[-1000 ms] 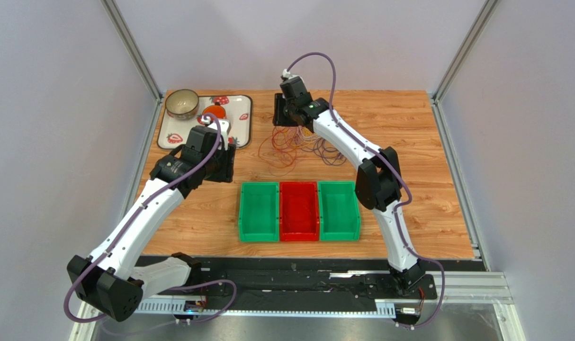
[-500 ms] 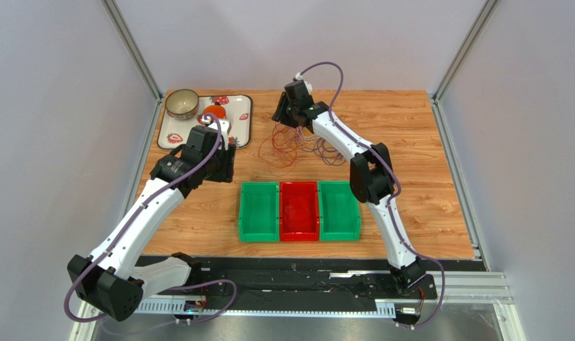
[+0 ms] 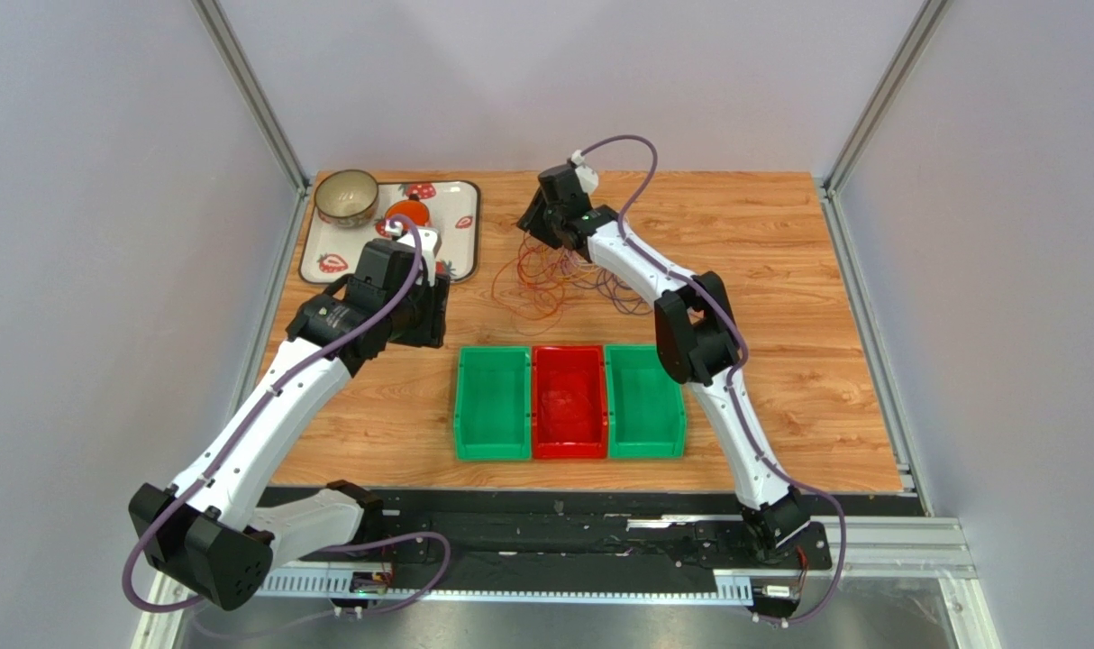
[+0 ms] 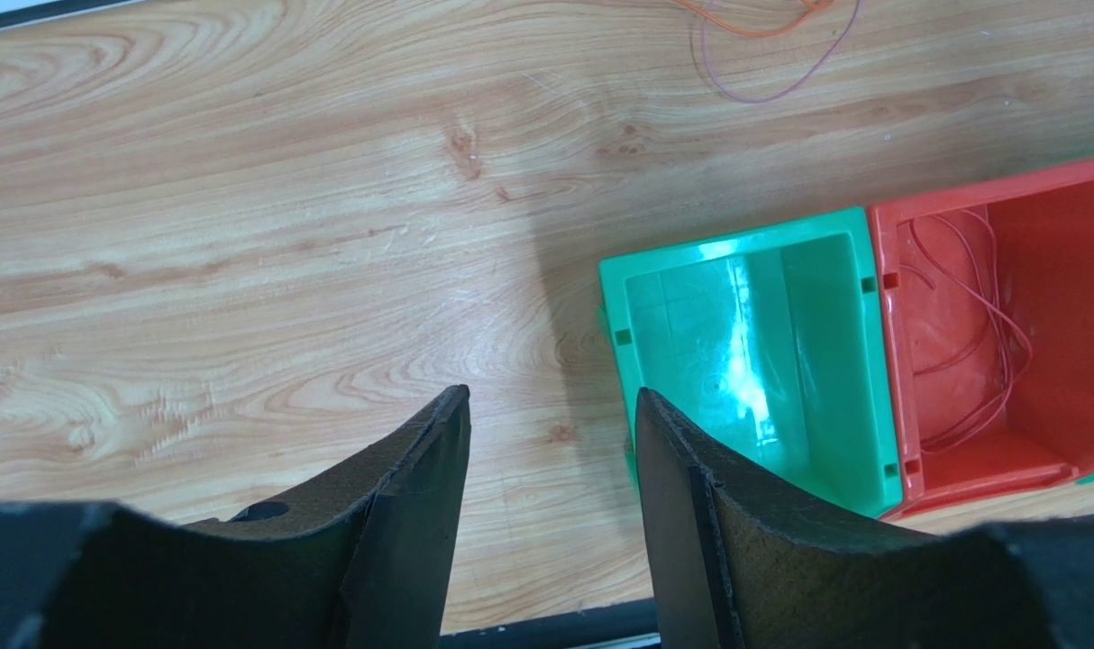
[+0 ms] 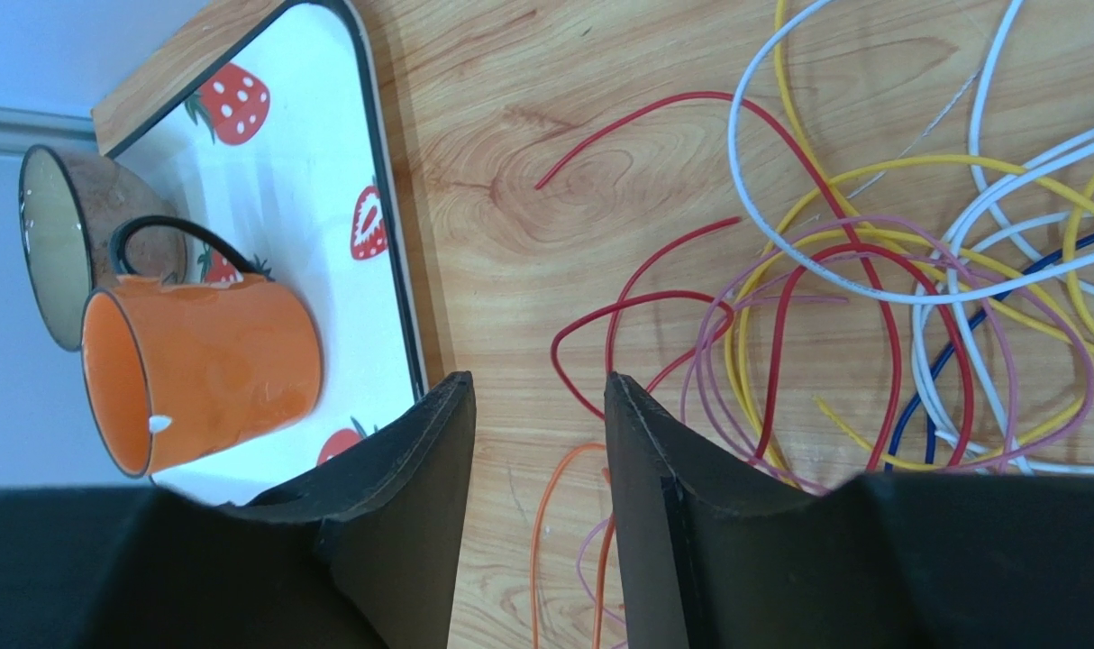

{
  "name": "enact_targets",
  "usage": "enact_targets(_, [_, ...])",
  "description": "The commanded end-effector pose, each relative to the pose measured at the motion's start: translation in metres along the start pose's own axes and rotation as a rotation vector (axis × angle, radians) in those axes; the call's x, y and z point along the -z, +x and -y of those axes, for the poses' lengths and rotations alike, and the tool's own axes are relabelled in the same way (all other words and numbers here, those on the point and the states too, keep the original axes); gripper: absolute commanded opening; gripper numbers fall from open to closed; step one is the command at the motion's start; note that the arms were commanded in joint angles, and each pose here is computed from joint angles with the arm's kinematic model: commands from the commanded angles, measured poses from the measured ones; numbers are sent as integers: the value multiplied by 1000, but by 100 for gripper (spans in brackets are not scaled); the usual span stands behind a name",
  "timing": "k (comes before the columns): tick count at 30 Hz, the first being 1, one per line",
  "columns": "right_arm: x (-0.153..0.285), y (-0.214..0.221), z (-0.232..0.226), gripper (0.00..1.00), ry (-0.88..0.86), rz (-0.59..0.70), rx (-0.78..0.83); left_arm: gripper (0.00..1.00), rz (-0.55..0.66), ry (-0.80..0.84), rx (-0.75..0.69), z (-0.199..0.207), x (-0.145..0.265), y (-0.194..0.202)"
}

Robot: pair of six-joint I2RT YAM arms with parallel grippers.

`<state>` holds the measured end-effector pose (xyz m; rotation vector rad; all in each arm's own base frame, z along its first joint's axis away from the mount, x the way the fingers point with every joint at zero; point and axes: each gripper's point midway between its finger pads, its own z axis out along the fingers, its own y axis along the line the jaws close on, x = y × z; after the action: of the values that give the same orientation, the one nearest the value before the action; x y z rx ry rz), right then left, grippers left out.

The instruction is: Untangle the cables

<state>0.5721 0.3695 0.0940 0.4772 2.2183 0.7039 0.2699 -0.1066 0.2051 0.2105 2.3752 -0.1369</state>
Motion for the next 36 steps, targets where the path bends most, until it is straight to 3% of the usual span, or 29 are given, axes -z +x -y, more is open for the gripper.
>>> enact_targets(1, [-4,-24,-16,45,-40,96,-57,57,11,12,-16,1,0,-5])
enact_targets(12, [-27,-19,-24,40,-108,99,-115,57,10,11,-17,1,-1,-4])
enact_targets(13, [-29,-19,-23,35,-108,100,-117,57,12,10,-17,1,-1,-5])
enact_targets(14, [-29,-20,-26,21,-118,105,-119,57,10,11,-17,1,-1,-4])
enact_targets(16, [-28,-21,-30,10,-129,111,-123,57,10,11,-17,1,-1,-4])
enact_targets(17, [-26,-23,-32,1,-136,112,-122,57,11,12,-17,1,-1,-4])
enact_targets(19, [-22,-25,-36,0,-145,110,-117,57,16,9,-16,1,0,-5])
enact_targets(26, [37,-60,-80,0,-259,153,-81,57,19,7,-16,0,1,-5])
enact_targets(36, [190,-111,-186,0,-624,169,31,57,34,-20,-14,-6,5,-6])
